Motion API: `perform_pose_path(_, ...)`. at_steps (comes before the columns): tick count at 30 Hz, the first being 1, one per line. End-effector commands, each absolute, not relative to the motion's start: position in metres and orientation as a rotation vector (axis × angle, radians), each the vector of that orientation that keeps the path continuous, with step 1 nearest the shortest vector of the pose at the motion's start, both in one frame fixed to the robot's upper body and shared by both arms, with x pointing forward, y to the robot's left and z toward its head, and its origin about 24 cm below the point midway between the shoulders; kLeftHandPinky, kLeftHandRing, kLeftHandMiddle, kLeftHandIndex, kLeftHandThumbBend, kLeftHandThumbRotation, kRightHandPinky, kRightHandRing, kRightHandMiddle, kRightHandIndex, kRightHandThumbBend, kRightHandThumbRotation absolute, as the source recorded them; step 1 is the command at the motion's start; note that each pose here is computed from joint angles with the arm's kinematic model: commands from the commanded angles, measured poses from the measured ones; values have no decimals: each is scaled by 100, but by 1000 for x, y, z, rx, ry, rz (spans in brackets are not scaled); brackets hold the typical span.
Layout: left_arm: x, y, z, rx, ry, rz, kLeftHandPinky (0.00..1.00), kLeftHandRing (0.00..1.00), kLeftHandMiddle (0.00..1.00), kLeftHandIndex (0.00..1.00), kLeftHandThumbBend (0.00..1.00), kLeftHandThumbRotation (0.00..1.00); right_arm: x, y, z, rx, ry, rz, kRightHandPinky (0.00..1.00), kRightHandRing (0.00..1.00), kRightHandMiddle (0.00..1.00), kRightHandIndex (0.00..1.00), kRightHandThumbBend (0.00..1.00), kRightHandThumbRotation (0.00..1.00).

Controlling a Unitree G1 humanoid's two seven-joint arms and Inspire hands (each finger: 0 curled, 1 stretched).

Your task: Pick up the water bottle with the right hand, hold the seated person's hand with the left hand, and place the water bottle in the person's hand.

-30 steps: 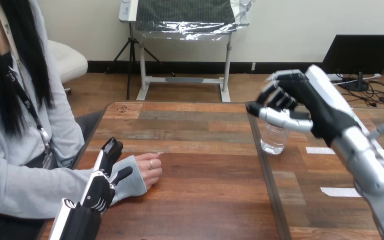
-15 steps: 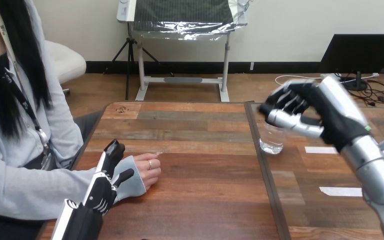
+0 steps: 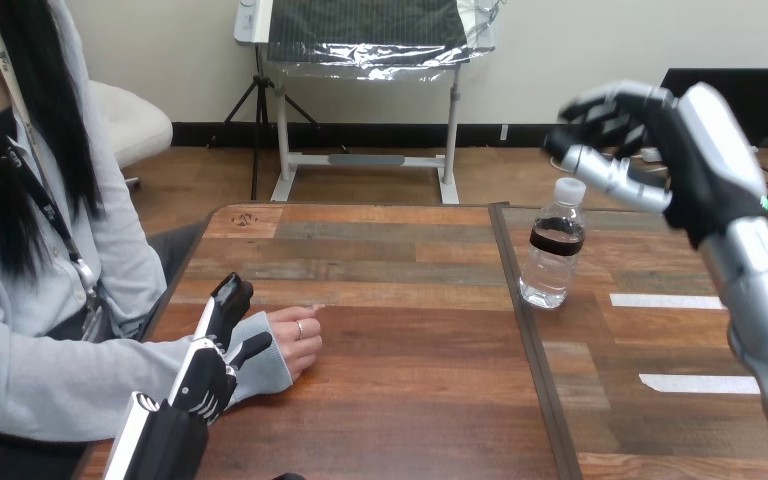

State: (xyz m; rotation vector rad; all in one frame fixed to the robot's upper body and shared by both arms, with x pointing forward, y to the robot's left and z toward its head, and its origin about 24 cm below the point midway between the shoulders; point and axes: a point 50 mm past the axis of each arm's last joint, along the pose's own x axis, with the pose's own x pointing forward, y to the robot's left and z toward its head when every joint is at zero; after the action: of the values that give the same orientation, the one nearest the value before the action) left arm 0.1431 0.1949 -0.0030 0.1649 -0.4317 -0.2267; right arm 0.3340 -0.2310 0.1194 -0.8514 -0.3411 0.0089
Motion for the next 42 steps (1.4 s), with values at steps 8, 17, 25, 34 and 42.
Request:
perform_pose_path(8,163,195,13,175,-537,-238,88,100,100,100,100,57,383,-233,177,-861,-463,-169,65,73,76,77,84,83)
perform_pose_path(17,159,196,12,173,-535,-236,88,100,100,100,100,56,391,-230,169,-872,-411,-197,66,75,79,80,88,86)
perform_pose_path(25,155,197,12,176,-528,-233,89,100,100,100,100,56,396,-227,165,-879,-370,-210,66,75,80,83,89,86)
perform_pose_path(34,153,198,11,179,-528,-230,90,100,100,100,100,56,402,-222,160,-930,-277,-196,66,75,81,84,92,89)
perform_pose_path(42,151,198,11,187,-532,-227,89,100,100,100,100,56,406,-219,156,-965,-190,-166,68,77,82,84,93,90)
